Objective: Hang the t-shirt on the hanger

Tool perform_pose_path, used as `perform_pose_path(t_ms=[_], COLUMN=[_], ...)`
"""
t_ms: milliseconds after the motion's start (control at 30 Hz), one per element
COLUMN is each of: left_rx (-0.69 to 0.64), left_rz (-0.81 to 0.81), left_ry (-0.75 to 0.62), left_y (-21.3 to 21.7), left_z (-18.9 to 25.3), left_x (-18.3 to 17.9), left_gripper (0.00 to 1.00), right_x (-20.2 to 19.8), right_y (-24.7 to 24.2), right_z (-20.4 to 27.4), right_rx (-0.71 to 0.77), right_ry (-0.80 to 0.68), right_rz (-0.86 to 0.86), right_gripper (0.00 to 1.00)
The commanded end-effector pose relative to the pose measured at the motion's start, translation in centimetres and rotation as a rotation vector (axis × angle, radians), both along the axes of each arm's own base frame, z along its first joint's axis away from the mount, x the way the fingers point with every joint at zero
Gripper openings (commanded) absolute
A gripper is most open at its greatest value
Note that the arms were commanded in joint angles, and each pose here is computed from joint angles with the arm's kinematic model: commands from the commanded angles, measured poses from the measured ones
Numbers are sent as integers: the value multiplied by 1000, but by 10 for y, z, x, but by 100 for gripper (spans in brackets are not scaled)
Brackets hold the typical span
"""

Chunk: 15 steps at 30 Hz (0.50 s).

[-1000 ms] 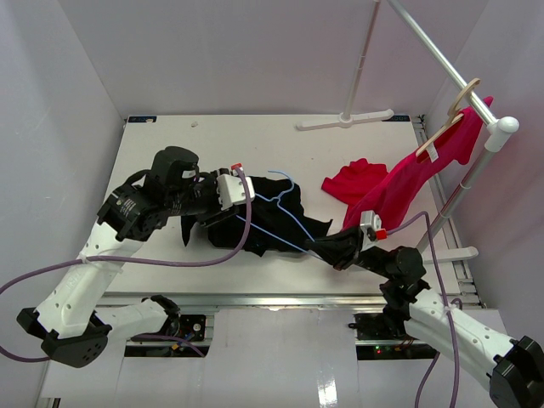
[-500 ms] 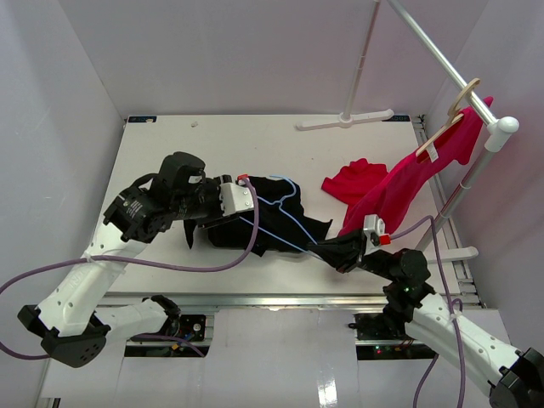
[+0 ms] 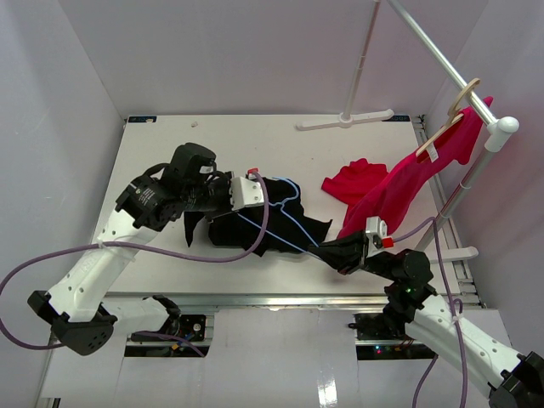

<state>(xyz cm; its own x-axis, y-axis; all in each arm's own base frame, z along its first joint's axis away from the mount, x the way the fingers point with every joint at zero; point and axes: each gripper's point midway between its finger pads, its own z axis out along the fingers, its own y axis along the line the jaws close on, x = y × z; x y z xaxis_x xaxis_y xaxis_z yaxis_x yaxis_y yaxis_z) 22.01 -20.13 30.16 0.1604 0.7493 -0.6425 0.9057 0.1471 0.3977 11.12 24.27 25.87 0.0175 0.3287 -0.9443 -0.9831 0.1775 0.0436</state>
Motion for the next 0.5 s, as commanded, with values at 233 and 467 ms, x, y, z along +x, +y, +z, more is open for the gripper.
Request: perform_pose_path(t_ms=[233, 467], left_rx=[-245, -295], left_rz=[-291, -304], left_ry=[92, 41], left_y=[-30, -24], left_z=[50, 69], left_x=[-67, -78], left_gripper=[0, 38], right_x=[-35, -39], right_y=[2, 2], right_z=[56, 65], right_rx=[41, 36], right_ry=[-204, -207], right_rz=[168, 187], right_gripper=[8, 8])
